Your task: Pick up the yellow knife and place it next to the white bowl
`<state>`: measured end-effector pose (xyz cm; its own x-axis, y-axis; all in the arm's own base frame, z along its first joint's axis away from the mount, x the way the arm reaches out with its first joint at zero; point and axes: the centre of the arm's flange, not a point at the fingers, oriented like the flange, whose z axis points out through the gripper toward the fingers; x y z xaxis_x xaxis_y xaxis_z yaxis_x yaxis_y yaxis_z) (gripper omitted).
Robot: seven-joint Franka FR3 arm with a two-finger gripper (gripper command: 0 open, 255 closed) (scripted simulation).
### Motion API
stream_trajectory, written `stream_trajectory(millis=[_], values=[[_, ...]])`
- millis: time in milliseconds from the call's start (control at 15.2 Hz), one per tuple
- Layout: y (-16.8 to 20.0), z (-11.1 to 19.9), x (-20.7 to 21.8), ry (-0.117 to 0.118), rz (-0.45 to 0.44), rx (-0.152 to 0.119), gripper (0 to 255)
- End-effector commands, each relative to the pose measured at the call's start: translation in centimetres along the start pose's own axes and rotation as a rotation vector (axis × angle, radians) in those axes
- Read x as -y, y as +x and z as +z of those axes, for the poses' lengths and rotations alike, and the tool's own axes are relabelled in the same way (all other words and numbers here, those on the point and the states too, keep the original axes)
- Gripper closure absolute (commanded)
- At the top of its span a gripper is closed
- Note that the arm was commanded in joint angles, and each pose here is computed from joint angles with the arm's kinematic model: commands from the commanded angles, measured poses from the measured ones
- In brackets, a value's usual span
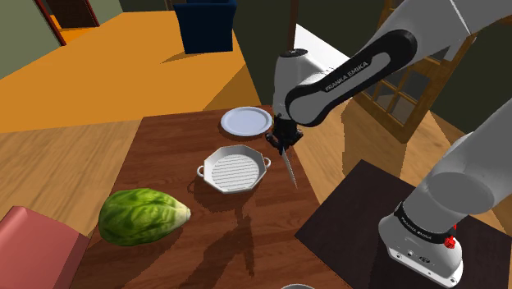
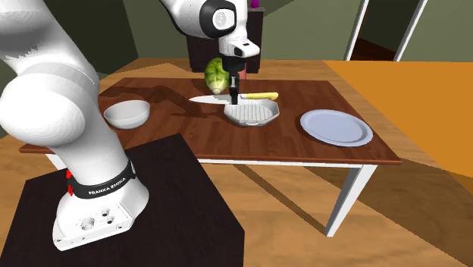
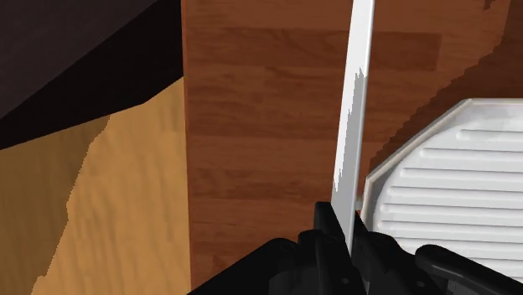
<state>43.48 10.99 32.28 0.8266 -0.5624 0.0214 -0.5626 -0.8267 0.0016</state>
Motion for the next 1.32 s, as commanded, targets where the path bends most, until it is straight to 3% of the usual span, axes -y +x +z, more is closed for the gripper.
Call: stream_trajectory(millis=[0, 1254], values=[[-2.1, 0.1, 1.7, 0.000, 0.002, 0.000, 255], [-20.8, 0.2, 16.3, 0.000, 0.002, 0.000, 255]])
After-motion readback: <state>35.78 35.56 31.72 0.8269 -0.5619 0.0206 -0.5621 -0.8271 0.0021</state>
